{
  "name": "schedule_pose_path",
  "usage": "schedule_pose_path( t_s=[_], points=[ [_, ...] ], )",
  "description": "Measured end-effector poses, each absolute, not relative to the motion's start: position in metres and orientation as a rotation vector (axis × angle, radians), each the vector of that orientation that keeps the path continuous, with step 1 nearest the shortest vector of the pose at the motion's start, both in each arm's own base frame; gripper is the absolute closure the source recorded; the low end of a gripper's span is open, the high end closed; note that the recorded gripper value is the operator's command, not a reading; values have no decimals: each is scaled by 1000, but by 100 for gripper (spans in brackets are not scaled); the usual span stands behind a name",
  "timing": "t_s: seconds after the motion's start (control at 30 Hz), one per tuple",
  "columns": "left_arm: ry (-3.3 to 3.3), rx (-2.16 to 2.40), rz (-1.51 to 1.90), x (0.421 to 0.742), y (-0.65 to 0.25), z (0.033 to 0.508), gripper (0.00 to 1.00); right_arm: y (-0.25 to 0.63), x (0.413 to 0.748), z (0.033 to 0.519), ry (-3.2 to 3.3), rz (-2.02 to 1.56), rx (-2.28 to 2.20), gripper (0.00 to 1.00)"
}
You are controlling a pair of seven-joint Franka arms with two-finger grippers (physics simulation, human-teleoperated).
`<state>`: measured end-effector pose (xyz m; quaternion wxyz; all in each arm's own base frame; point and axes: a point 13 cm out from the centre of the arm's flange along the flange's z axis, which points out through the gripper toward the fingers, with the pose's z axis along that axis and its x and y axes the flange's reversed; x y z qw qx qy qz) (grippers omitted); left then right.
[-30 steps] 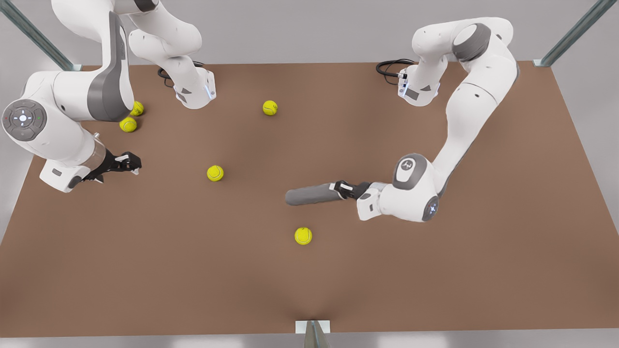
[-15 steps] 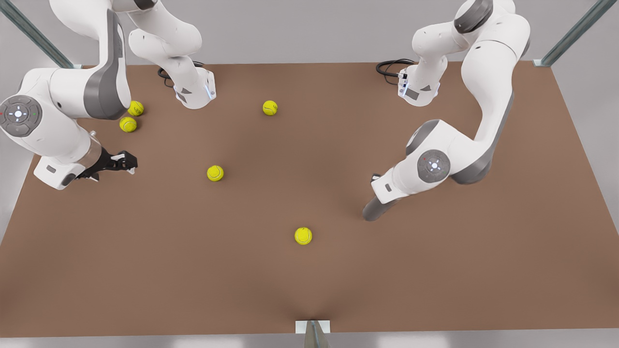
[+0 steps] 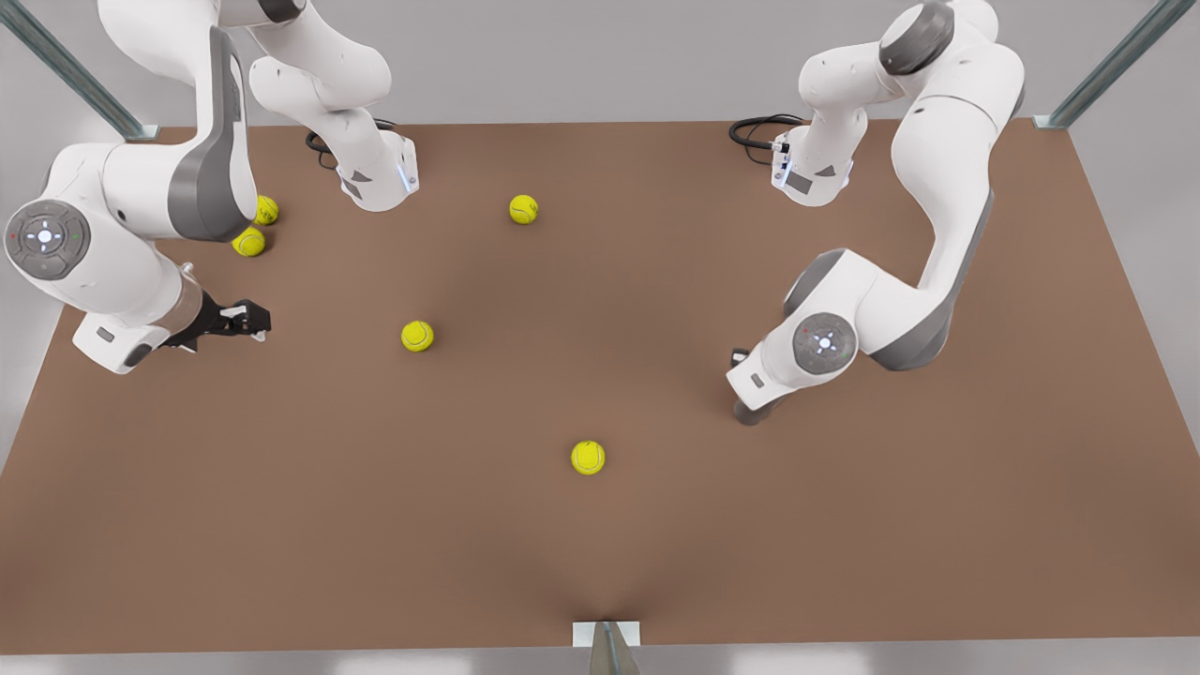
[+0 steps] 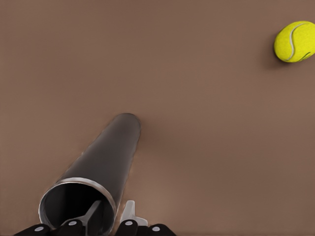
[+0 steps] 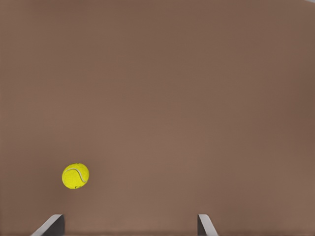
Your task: Put the tennis tube upright
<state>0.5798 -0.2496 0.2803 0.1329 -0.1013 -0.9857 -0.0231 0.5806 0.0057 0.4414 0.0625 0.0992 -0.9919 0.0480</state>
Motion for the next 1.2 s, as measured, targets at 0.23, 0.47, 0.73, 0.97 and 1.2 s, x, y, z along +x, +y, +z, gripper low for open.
schedule_pose_path(
  t_s=[0.23,0.47,0.73,0.97,1.2],
  points=[
    [-2857,-252,-84,580,-246,275,0,7,581,440,-2999,143,282,0],
    [-2923,-153,-10,600,-230,392,0,7,581,441,-3002,141,268,0],
    [-2887,217,-459,577,-63,442,0,6,581,442,-3005,143,256,0],
    [-2985,59,-267,564,-104,471,0,5,581,443,-3006,144,249,0],
    [-2962,-51,-205,577,-110,454,0,5,581,441,-3004,147,245,0]
  ],
)
